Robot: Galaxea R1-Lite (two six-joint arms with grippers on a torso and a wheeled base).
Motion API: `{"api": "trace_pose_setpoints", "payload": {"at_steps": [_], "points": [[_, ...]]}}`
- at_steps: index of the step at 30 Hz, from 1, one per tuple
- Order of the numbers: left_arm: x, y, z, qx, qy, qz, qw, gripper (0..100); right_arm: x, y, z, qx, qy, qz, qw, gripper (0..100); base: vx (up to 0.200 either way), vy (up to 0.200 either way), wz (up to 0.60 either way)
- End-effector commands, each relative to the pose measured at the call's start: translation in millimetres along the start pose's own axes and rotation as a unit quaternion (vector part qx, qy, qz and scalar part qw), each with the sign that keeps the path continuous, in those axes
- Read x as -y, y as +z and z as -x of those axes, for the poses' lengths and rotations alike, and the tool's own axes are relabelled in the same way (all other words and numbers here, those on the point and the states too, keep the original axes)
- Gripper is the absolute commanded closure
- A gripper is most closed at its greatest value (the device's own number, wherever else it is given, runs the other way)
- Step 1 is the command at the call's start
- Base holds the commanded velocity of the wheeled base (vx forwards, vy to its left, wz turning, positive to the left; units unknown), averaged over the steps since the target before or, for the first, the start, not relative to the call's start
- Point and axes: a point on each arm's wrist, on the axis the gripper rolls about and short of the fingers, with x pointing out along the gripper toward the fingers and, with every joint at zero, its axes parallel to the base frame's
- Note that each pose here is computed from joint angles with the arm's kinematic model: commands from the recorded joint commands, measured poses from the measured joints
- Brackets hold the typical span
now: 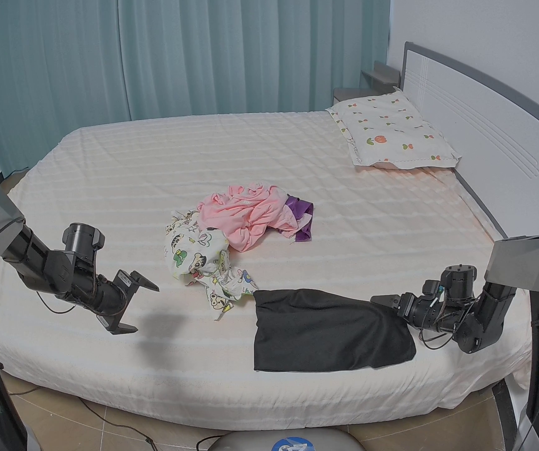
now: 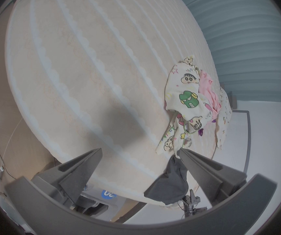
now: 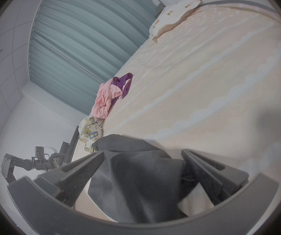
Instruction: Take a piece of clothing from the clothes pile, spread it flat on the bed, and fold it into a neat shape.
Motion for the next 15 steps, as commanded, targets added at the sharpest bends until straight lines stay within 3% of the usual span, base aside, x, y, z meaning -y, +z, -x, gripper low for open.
{"api": "trace_pose_setpoints", "payload": {"at_steps": [1, 7, 15], "points": [[-0.2, 0.4, -3.3, 0.002, 0.004, 0.001, 1.0000, 0, -2.3, -1.0, -10.1, 0.000, 0.009, -0.008, 0.9999, 0, 0.200, 0.000, 0.00], [-0.1, -0.8, -4.7, 0.002, 0.006, -0.001, 1.0000, 0, -1.5, 3.0, -7.2, 0.007, 0.008, -0.042, 0.9991, 0, 0.200, 0.000, 0.00], [-0.2, -1.5, -5.0, 0.001, 0.007, -0.001, 1.0000, 0, -0.2, 2.9, -7.7, 0.004, 0.004, -0.044, 0.9990, 0, 0.000, 0.000, 0.00]]}}
